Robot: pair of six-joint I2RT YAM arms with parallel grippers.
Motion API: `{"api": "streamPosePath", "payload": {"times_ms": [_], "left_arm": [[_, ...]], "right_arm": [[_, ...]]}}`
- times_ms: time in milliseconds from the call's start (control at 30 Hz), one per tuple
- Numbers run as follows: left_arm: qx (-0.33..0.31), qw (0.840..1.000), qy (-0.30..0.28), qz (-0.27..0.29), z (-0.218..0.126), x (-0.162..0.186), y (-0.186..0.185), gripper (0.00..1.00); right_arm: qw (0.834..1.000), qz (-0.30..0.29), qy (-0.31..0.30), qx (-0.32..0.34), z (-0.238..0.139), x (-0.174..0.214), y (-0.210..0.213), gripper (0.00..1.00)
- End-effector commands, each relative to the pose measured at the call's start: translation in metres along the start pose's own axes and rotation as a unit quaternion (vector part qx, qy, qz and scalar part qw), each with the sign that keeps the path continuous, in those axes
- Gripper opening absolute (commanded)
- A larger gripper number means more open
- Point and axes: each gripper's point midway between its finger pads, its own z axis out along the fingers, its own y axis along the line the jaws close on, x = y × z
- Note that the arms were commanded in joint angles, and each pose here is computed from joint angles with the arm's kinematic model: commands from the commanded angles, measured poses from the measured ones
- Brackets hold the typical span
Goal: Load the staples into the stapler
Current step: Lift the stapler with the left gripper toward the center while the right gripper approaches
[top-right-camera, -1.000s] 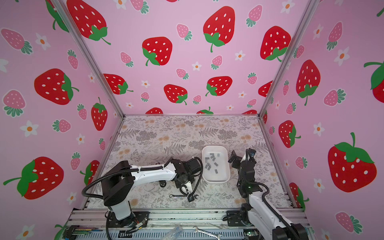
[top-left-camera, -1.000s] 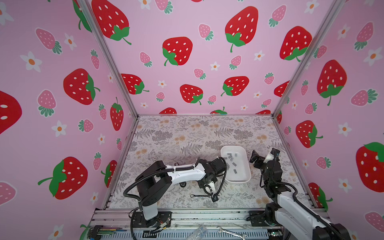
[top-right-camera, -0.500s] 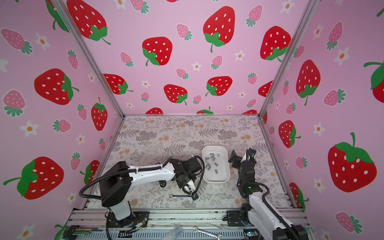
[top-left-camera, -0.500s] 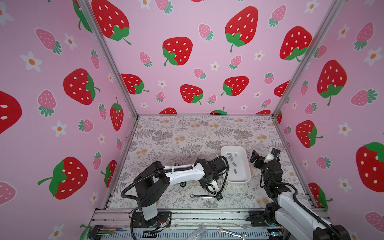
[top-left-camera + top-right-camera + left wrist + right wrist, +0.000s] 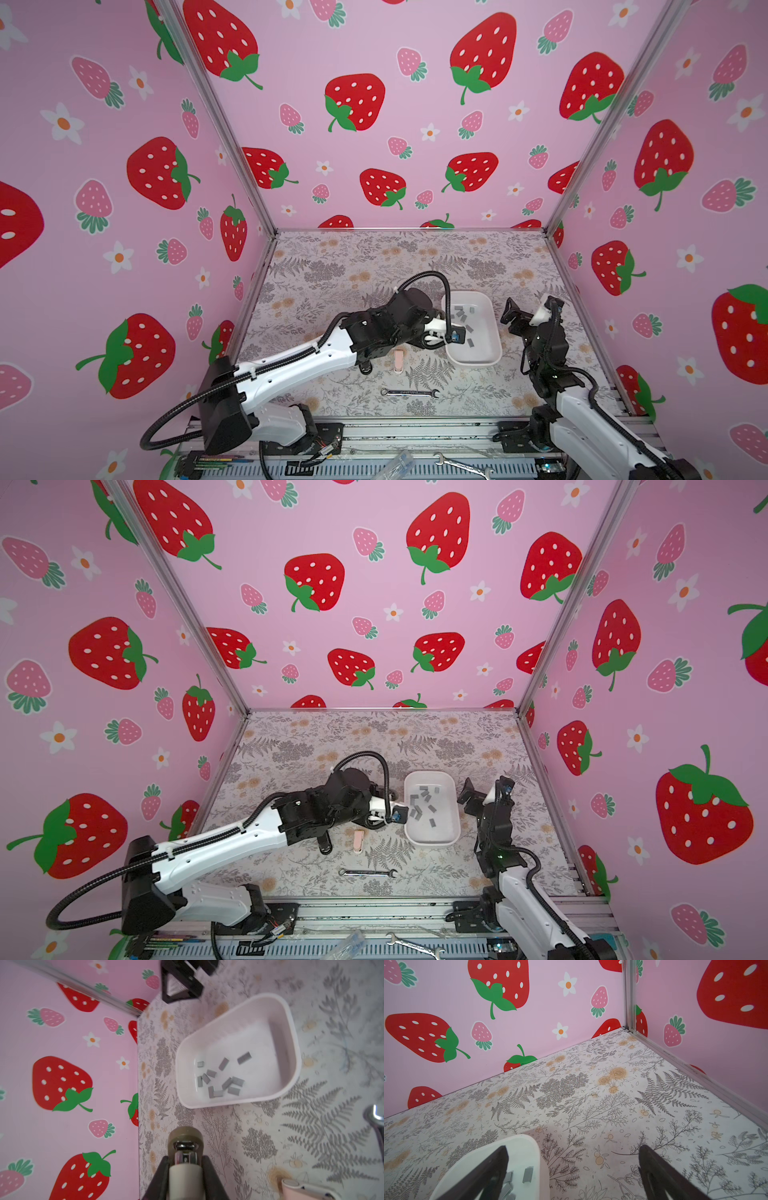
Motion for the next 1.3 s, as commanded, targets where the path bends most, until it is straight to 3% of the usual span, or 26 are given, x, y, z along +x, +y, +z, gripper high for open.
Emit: {"api": "streamPosePath", "payload": {"times_ms": [0,200,467,533,633,700,767,933,1100,1267], "left_arm": [[-0.043,0.968,-0.058,-0.238,-0.028,-0.006,0.027,0.00],[-0.036,0.905,-0.111,-0.409,-0.046,0.023,0.005,0.00],[-0.032,0.873,-0.131,-0.468,-0.026,0.089,-0.028,0.00],[-0.005,0.871,-0.129,-0.474,-0.021,0.094,-0.030,0.00],[0.014,0.884,-0.107,-0.455,-0.013,0.098,-0.036,0.00],[-0.008,0.879,-0.089,-0.468,-0.008,0.109,-0.032,0.00],[0.014,0.887,-0.078,-0.454,-0.004,0.108,-0.038,0.00],[0.012,0.887,-0.055,-0.459,0.021,0.118,-0.035,0.00],[0.024,0.881,-0.071,-0.467,0.025,0.111,-0.034,0.00],[0.046,0.884,-0.102,-0.454,0.005,0.094,-0.040,0.00]], "right_arm": [[1.000,0.003,-0.006,-0.008,-0.003,-0.001,0.002,0.99],[1.000,-0.003,-0.004,-0.024,-0.003,-0.001,0.007,0.99],[0.994,-0.013,0.060,-0.094,0.000,-0.001,0.050,0.92],[0.989,-0.021,0.075,-0.123,-0.008,0.002,0.073,0.93],[0.983,-0.043,0.094,-0.152,-0.019,0.008,0.104,0.93],[0.979,-0.054,0.106,-0.167,-0.026,0.015,0.122,0.93],[0.975,-0.064,0.114,-0.179,-0.031,0.019,0.135,0.93],[0.967,-0.080,0.117,-0.213,-0.050,0.015,0.166,0.93],[0.961,-0.071,0.106,-0.245,-0.073,0.006,0.181,0.93],[0.950,-0.044,0.103,-0.293,-0.096,0.000,0.194,0.89]]}}
